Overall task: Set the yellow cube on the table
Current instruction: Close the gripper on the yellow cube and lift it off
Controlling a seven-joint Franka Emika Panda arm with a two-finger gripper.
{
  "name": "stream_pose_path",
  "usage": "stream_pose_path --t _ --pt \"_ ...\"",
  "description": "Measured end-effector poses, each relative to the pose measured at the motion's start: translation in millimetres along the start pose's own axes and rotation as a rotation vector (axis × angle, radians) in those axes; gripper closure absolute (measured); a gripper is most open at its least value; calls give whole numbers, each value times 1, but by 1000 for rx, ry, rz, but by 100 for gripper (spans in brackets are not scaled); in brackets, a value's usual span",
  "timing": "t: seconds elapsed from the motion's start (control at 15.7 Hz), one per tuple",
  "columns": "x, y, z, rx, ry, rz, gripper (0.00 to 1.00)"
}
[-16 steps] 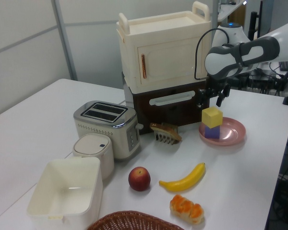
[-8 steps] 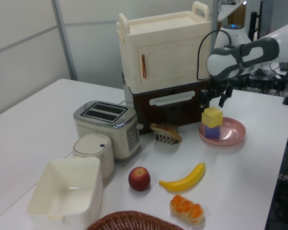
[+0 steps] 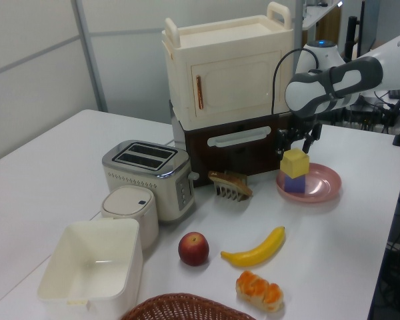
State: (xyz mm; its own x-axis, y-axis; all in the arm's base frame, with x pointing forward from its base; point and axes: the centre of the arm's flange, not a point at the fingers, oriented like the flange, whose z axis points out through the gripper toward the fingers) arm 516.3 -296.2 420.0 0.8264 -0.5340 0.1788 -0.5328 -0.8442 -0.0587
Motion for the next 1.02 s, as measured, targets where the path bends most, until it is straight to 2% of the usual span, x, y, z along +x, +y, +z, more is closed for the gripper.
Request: stream_pose_path --t 1.02 --pt "2 7 -1 -3 18 11 0"
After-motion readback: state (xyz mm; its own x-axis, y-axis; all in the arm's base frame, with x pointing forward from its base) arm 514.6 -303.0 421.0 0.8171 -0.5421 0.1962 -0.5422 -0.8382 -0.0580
